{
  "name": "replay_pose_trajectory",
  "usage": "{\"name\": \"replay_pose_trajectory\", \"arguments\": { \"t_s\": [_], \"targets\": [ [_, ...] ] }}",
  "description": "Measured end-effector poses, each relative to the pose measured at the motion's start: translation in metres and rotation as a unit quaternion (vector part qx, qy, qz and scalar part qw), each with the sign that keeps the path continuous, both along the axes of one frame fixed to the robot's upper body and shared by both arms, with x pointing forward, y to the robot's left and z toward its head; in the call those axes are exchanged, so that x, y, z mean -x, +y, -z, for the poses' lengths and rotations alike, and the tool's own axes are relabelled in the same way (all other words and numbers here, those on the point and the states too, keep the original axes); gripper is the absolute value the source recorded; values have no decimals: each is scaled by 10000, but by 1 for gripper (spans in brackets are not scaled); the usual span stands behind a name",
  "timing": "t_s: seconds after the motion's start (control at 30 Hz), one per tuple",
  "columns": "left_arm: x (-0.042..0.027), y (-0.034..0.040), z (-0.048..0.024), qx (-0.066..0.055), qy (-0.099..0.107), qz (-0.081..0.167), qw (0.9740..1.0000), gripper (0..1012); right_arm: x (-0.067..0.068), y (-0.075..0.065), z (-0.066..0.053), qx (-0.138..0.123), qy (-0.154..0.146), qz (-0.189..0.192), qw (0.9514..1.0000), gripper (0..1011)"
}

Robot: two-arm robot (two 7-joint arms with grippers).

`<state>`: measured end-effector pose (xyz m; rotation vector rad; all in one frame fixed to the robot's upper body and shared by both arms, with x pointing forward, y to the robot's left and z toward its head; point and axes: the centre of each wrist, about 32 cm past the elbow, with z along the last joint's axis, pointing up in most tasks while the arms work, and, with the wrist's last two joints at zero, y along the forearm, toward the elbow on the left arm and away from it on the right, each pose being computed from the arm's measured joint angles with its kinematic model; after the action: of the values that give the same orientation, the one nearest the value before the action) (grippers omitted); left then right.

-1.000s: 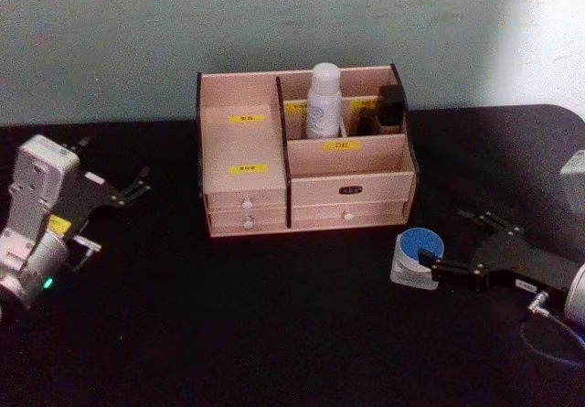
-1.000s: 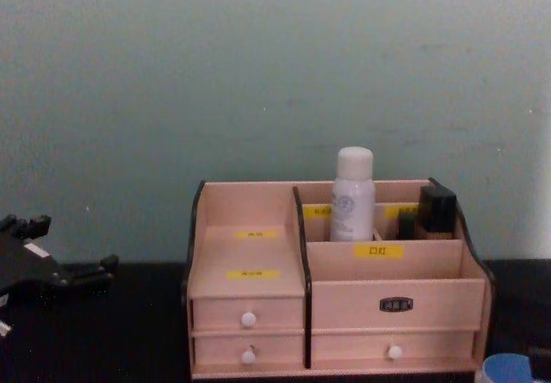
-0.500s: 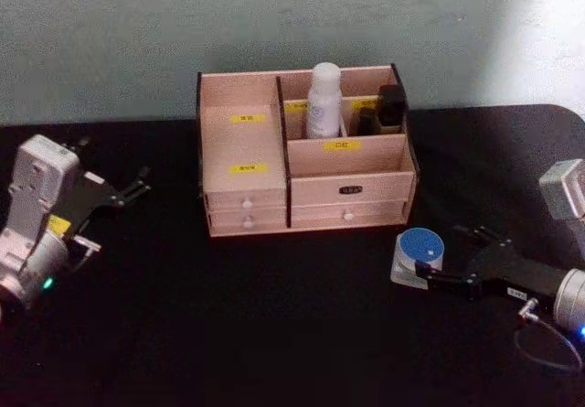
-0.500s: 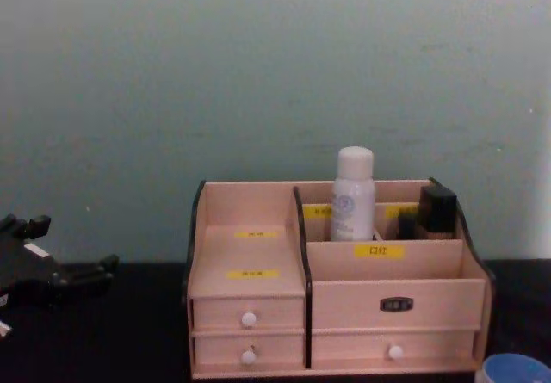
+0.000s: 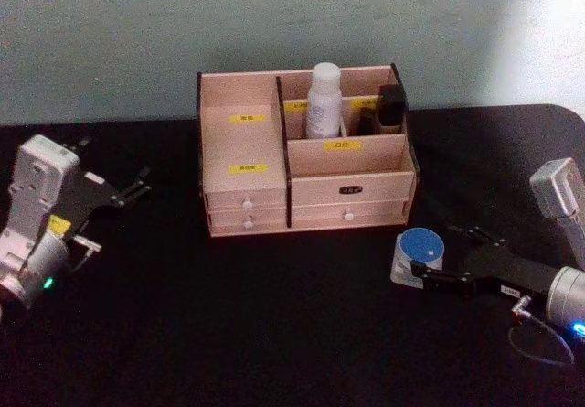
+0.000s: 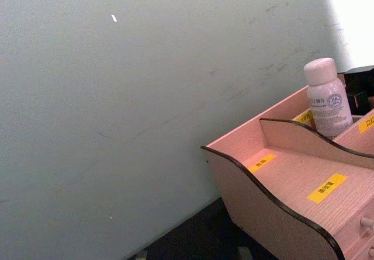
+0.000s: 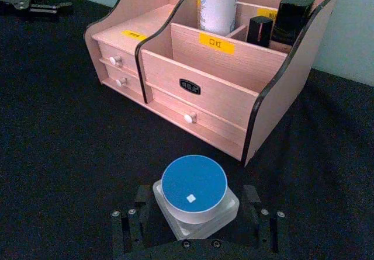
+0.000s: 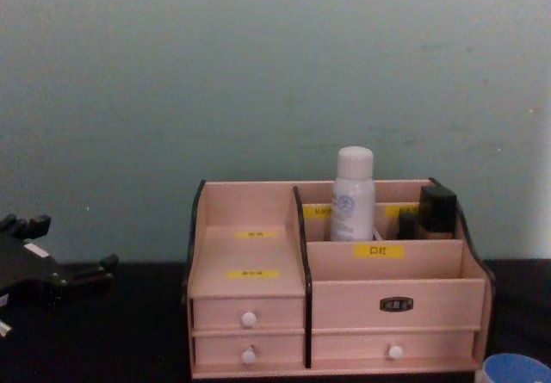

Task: Pick up the facial cleanser and watermelon frost from the table and place them into the tiered storage box.

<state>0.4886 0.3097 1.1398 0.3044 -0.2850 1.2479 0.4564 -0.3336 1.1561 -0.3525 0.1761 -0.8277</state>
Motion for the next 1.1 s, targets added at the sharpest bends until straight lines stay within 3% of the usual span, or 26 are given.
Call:
{"name": "replay_pose_trajectory", "arguments": {
  "t_s": [1.1],
  "targets": [
    [0,0,0,0,0,0,10000,1001,-134,43,77,-7,86,-45,10000,1000]
  ]
}}
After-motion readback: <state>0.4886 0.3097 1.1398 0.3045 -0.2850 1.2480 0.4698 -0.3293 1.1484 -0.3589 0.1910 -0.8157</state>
